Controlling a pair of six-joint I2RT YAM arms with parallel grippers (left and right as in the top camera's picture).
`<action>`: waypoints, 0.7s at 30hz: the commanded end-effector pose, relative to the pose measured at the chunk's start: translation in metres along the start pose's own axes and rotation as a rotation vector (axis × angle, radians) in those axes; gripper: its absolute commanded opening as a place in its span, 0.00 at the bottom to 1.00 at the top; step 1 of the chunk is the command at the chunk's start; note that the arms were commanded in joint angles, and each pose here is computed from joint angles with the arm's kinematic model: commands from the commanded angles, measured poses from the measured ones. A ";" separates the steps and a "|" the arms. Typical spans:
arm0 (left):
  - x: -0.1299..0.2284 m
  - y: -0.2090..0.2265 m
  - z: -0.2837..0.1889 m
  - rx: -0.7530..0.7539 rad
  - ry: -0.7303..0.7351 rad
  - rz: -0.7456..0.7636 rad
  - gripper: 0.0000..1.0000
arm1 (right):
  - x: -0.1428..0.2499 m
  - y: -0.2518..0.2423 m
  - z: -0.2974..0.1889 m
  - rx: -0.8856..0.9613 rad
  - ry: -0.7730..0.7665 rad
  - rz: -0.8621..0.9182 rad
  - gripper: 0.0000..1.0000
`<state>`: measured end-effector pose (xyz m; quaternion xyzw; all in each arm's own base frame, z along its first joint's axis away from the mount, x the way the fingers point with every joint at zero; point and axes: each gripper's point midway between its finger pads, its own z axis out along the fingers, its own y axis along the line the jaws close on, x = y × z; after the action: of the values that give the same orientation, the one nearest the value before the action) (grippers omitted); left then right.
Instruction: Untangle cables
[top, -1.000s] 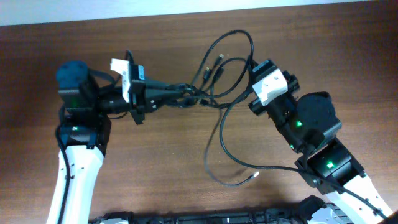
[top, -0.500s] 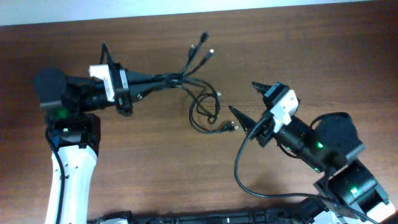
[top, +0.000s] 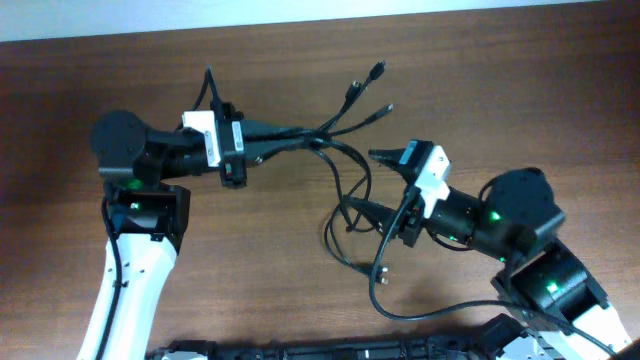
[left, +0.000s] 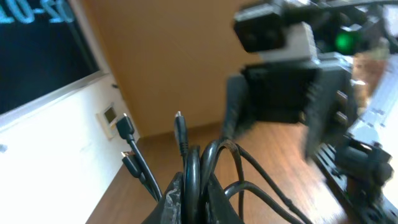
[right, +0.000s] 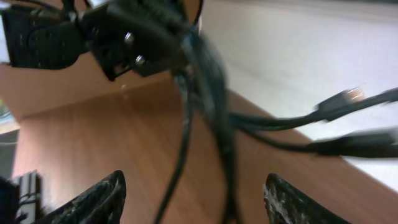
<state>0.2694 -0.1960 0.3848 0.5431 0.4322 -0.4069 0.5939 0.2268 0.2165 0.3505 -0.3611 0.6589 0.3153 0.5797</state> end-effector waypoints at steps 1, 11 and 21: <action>-0.007 0.032 0.000 -0.199 -0.009 -0.118 0.00 | 0.012 0.025 0.010 -0.183 0.042 0.049 0.64; 0.001 0.080 -0.017 -0.491 -0.107 -0.578 0.00 | 0.000 0.048 0.013 -0.363 -0.009 0.073 0.86; -0.005 0.045 0.020 -0.301 -0.097 -0.654 0.00 | 0.010 -0.041 0.054 0.065 -0.015 0.108 0.86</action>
<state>0.3236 -0.2091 0.3946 0.2432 0.6220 -0.5200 0.5325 0.2672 0.2523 0.3279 -0.3497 0.6662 0.3726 0.5432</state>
